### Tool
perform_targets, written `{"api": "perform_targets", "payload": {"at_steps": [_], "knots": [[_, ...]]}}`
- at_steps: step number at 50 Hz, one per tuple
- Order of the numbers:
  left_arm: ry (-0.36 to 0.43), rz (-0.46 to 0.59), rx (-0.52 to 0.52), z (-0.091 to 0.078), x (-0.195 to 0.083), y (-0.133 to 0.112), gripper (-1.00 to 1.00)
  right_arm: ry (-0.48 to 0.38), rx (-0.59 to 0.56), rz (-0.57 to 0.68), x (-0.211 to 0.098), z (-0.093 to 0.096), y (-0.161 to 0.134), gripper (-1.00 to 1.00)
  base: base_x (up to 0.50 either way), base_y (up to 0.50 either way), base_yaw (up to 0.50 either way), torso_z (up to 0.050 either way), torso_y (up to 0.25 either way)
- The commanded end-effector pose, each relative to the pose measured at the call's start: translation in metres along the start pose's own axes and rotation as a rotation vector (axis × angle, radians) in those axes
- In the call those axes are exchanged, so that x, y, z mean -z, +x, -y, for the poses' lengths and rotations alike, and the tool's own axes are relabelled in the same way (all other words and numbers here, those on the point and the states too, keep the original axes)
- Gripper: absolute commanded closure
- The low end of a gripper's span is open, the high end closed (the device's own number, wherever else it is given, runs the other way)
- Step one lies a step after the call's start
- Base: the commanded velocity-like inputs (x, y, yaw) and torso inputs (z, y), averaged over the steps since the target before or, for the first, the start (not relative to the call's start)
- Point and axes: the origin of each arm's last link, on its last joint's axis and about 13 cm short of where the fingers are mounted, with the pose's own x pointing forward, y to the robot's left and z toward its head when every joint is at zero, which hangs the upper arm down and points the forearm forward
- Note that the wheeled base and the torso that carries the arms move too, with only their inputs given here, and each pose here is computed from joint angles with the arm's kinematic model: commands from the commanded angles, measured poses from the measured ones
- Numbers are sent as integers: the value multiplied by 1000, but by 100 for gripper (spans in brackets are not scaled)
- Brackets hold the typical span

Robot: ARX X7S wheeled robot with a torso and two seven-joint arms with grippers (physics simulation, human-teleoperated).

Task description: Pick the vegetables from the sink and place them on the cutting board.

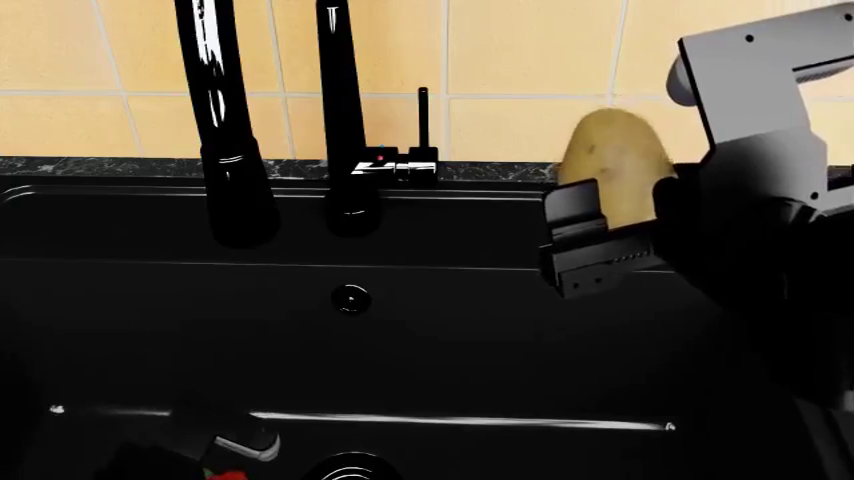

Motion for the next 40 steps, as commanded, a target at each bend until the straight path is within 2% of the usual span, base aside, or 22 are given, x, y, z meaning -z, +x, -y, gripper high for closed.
{"api": "perform_targets", "payload": {"at_steps": [1,22,23,30,36,40], "knots": [[1,-44,-4,4,9,9,-100,9,-20,10,1,0,1,100,0,0,0,0,0],[12,-72,17,15,17,11,-100,20,-19,5,6,2,1,100,0,0,0,0,0],[6,-69,15,15,16,11,100,21,-20,4,6,1,1,100,0,-3,-3,0,0],[-4,-58,8,14,13,11,100,22,-22,7,5,1,1,100,0,-1,-2,0,0],[-43,-26,-1,8,6,10,100,26,-20,10,5,2,0,100,0,0,-1,0,0],[-56,14,-6,2,-2,-2,100,26,-20,12,4,2,-1,100,0,-1,0,0,0]]}}
